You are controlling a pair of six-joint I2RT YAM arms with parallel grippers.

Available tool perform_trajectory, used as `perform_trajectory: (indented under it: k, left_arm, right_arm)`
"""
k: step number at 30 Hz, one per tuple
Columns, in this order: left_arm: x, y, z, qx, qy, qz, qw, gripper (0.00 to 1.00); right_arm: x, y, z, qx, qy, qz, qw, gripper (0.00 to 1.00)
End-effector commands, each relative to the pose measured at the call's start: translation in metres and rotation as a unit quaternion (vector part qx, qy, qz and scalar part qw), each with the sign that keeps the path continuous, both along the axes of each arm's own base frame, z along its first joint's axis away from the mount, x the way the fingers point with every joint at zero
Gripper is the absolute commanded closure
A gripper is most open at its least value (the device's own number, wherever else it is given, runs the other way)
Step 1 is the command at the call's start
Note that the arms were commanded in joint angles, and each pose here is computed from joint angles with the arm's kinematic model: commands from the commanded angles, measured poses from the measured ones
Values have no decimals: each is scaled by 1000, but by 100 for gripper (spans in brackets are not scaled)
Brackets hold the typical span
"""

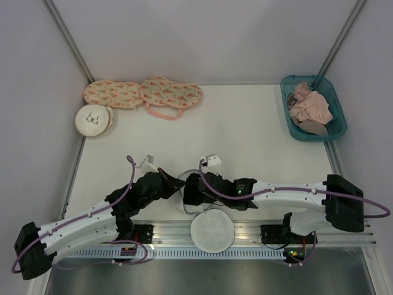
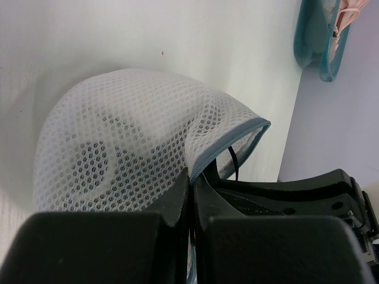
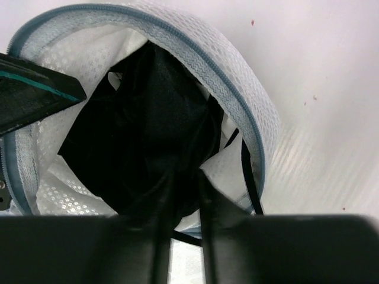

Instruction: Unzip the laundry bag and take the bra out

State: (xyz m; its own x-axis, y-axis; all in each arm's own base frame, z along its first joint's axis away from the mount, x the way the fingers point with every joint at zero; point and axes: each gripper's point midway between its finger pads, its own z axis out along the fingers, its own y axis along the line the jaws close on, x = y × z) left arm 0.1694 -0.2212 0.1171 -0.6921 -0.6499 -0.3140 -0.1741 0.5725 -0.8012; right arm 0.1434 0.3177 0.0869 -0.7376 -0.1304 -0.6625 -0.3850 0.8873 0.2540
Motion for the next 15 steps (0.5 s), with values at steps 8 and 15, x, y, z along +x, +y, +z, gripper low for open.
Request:
perform_trajectory:
  k: [8, 15]
  left_arm:
    - [3, -2, 6, -20, -2, 9, 1000, 98]
    - [6, 1, 5, -11, -6, 18, 1000, 98]
  right_arm:
    - [-8, 28, 62, 114, -25, 54, 992, 100]
    - [-48, 27, 141, 230, -38, 174, 957, 99]
